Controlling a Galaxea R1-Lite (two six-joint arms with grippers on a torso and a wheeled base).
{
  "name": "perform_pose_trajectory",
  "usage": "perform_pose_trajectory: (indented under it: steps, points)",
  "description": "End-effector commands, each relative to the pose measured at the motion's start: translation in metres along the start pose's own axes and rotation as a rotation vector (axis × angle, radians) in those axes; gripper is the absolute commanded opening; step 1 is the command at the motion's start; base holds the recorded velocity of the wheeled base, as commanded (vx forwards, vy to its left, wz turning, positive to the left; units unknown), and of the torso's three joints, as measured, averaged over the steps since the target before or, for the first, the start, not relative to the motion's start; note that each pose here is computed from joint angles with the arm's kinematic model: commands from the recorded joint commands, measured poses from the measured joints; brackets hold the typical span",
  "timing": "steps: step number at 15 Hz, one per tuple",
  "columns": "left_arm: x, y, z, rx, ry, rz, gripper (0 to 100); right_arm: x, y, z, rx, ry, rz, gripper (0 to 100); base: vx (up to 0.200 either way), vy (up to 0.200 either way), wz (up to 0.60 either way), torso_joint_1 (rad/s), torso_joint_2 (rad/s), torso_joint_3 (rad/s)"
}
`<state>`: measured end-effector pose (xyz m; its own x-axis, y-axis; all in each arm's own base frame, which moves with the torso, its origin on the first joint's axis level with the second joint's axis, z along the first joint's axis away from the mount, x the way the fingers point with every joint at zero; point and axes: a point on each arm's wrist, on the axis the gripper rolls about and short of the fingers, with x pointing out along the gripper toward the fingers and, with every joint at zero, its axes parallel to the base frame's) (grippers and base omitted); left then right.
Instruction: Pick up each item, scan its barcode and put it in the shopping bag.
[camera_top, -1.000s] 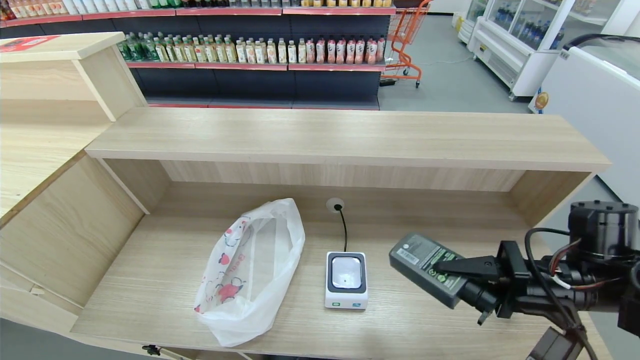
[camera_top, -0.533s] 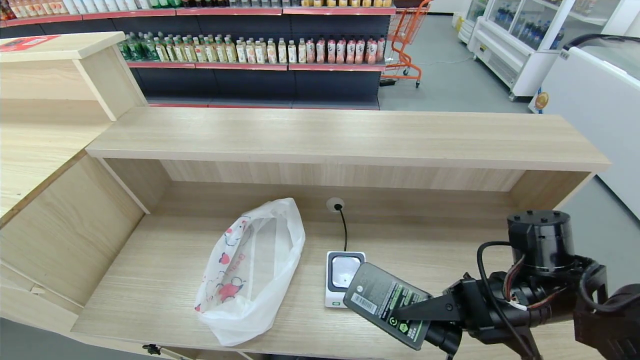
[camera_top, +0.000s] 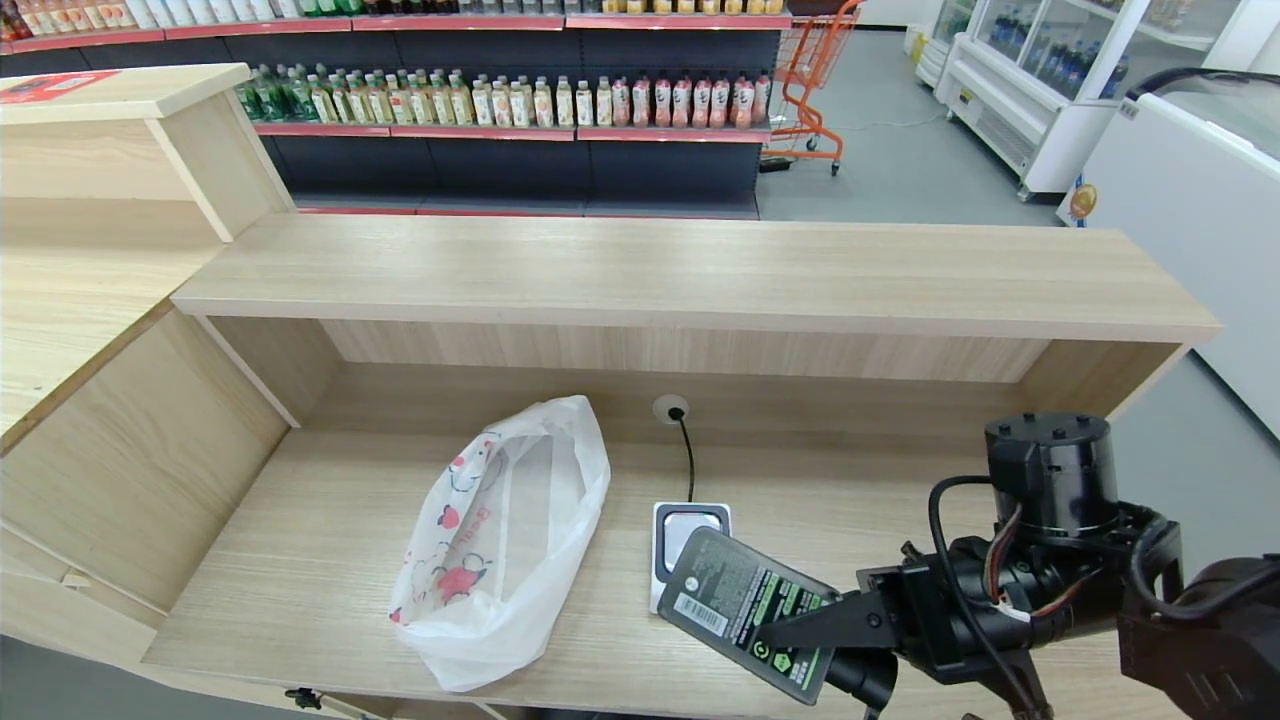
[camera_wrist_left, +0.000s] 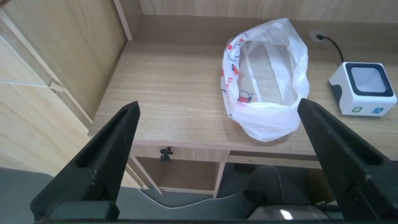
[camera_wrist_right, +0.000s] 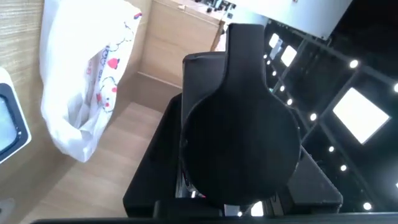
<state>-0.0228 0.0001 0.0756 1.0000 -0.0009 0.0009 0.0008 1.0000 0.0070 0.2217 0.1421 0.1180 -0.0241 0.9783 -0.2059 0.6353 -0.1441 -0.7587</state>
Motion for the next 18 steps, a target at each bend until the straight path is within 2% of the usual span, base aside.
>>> perform_pose_trajectory:
  steps: [1,15,16,17,18]
  points:
    - [0.000,0.000,0.000,0.001,-0.001,0.001,100,0.004,0.001,0.002,-0.004,-0.013,-0.006,0,0.000,0.000,0.00,0.000,0.00,0.000]
    - [0.000,0.000,0.000,0.001,-0.001,-0.001,100,-0.002,-0.006,0.006,0.002,-0.008,-0.002,0,0.000,0.000,0.00,0.000,0.00,0.000]
    - [0.000,0.000,0.000,0.001,0.001,0.001,100,-0.002,-0.010,0.003,0.055,-0.003,-0.010,0,0.000,0.000,0.00,0.000,0.00,0.000]
    - [0.000,0.000,0.000,0.001,0.001,0.001,100,-0.007,-0.026,-0.002,0.301,0.018,-0.034,0,0.000,0.000,0.00,0.000,0.00,0.000]
    - [0.000,0.000,0.000,0.001,-0.001,0.001,100,-0.023,-0.049,-0.015,0.484,0.119,-0.047,0,0.000,0.000,0.00,0.000,0.00,0.000]
